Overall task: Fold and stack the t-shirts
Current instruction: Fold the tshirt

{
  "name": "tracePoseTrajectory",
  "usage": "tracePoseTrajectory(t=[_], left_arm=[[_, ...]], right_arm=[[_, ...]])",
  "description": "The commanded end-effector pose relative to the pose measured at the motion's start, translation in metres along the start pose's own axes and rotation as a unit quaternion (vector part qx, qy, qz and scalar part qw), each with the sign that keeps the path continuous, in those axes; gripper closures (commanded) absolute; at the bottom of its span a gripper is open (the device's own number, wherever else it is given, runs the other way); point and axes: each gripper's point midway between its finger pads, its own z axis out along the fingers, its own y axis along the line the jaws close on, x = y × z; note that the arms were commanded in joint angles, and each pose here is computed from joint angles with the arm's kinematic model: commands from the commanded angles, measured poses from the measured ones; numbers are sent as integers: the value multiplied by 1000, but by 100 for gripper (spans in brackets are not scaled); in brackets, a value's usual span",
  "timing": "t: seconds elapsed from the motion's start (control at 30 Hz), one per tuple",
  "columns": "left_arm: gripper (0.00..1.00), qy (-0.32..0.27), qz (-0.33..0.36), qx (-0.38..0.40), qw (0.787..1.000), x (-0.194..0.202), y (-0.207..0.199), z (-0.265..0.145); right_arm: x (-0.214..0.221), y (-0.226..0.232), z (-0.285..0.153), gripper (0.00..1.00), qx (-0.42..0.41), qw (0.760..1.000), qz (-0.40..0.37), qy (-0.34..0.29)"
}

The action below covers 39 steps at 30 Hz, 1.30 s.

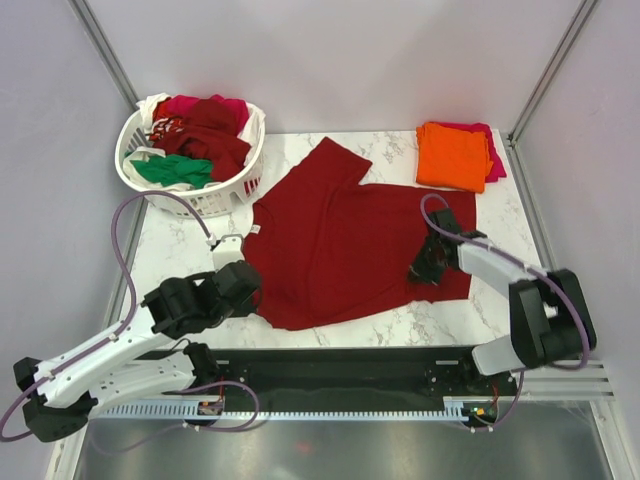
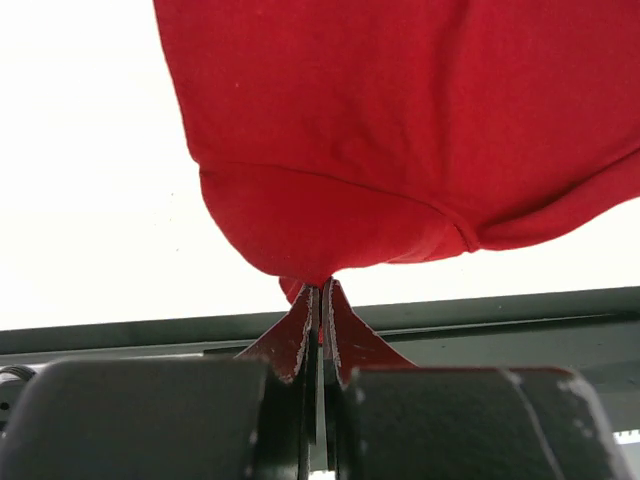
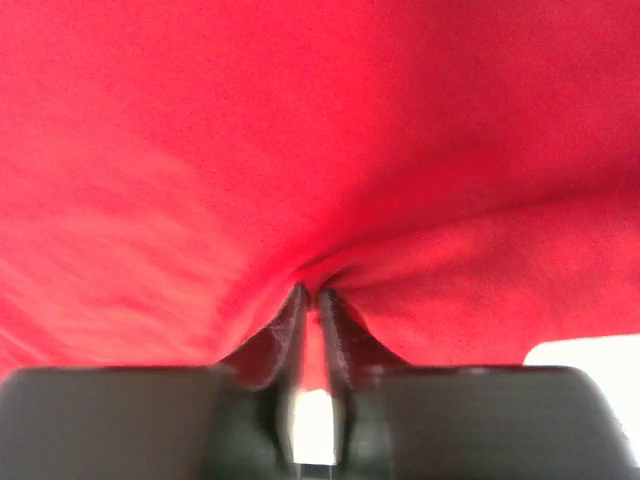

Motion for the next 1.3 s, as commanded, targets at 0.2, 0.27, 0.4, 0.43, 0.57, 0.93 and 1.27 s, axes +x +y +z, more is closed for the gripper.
tracePoseTrajectory(t=[0.2,0.27,0.4,0.43,0.57,0.93,1.27], left_arm=[[98,-28,16,-6,999,-12,6,-2],[98,-29,17,-3,999,-12,5,-1],[98,-28,22,1,999,-11,3,0],[98,-27,24,2,999,-11,2,1],[98,-24,28,4,999,-10,1,2],[98,-26,27,10,999,-10,0,1],[98,-29,25,8,999,-10,1,1]], right_arm=[[-68,51,-49,9,-12,982,-135,-130],[-66,34,-72,9,-3,978,-133,-158],[-50,0,-84,14,13,977,-116,-176],[-43,-3,-82,16,7,980,-112,-166],[-12,-23,-66,25,5,988,-91,-121],[-5,-49,-49,46,43,990,-52,-128],[3,-63,-33,51,60,990,-46,-116]])
